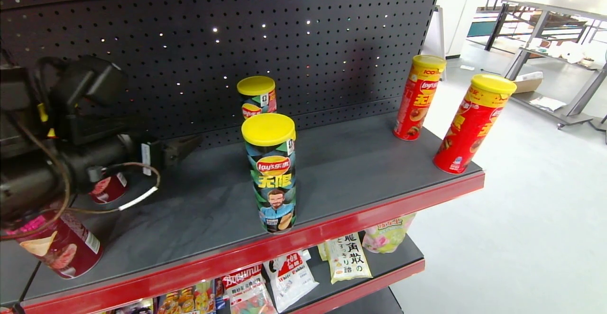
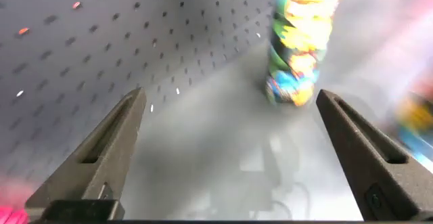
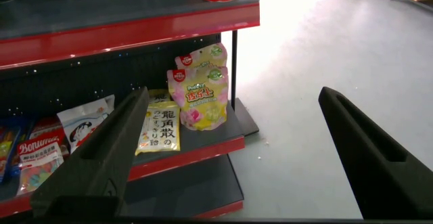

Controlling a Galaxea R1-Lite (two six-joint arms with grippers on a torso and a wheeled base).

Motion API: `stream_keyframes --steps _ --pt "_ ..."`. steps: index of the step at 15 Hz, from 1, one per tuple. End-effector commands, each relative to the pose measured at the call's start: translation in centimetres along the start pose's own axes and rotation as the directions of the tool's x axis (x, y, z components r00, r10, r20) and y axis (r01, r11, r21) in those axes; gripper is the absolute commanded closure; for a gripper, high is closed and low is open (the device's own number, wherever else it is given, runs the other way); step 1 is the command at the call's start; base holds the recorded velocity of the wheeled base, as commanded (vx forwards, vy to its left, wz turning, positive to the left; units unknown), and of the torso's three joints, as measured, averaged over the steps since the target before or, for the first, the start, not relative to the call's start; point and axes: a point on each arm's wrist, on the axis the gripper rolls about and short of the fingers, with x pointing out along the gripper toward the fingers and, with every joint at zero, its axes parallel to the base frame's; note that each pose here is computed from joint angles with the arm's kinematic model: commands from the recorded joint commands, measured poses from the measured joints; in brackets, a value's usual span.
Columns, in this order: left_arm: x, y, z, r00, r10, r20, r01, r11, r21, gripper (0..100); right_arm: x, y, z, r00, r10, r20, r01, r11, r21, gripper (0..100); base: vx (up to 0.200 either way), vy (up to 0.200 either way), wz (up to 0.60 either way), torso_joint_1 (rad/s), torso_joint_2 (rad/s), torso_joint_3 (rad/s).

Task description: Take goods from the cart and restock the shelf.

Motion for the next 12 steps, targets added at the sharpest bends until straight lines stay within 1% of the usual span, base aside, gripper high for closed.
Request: stream_keyframes --steps 1,3,5,6,8,9,10,11,12 --pt "-10.5 -0.1 1.2 0.995 -0.047 0.084 0.049 0.998 -0.026 0 0.0 0.0 0.0 1.0 0.0 0.0 0.0 1.0 0.0 0 0.0 0.0 0.0 0.0 0.0 0.0" --pt "-15.3 -0.3 0.5 0.994 -0.05 0.094 0.054 0.997 -0.047 0 0.0 0.0 0.0 1.0 0.0 0.0 0.0 1.0 0.0 0 0.0 0.0 0.0 0.0 0.0 0.0" --pt "-19.0 -0.6 -0.8 0.992 -0.044 0.119 0.054 0.995 -0.089 0 0.0 0.0 0.0 1.0 0.0 -0.001 0.0 1.0 0.0 0 0.0 0.0 0.0 0.0 0.0 0.0" --pt "-20.7 -0.9 -2.1 0.993 -0.044 0.105 0.057 0.991 -0.119 0 0.0 0.0 0.0 1.0 0.0 -0.001 0.0 1.0 0.0 0 0.0 0.0 0.0 0.0 0.0 0.0" --pt "-22.7 -1.2 -4.1 0.996 -0.039 0.081 0.052 0.985 -0.167 0 0.0 0.0 0.0 1.0 0.0 0.0 0.0 1.0 0.0 0 0.0 0.0 0.0 0.0 0.0 0.0" --pt "-24.6 -1.7 -6.2 0.999 -0.035 0.042 0.042 0.982 -0.183 0 0.0 0.0 0.0 1.0 0.0 0.0 0.0 1.0 0.0 0 0.0 0.0 0.0 0.0 0.0 0.0" --pt "-25.3 -1.8 -7.1 0.999 -0.028 0.019 0.032 0.981 -0.19 0 0.0 0.0 0.0 1.0 0.0 0.0 0.0 1.0 0.0 0 0.0 0.0 0.0 0.0 0.0 0.0" --pt "-25.4 -1.9 -7.4 1.0 0.011 -0.002 -0.011 0.98 -0.2 0 0.0 0.0 0.0 1.0 0.0 0.0 0.0 1.0 0.0 0 0.0 0.0 0.0 0.0 0.0 0.0" --pt "-25.1 -2.0 -7.8 0.996 0.077 -0.036 -0.083 0.973 -0.215 0 0.0 0.0 0.0 1.0 0.0 0.0 0.0 1.0 0.0 0 0.0 0.0 0.0 0.0 0.0 0.0"
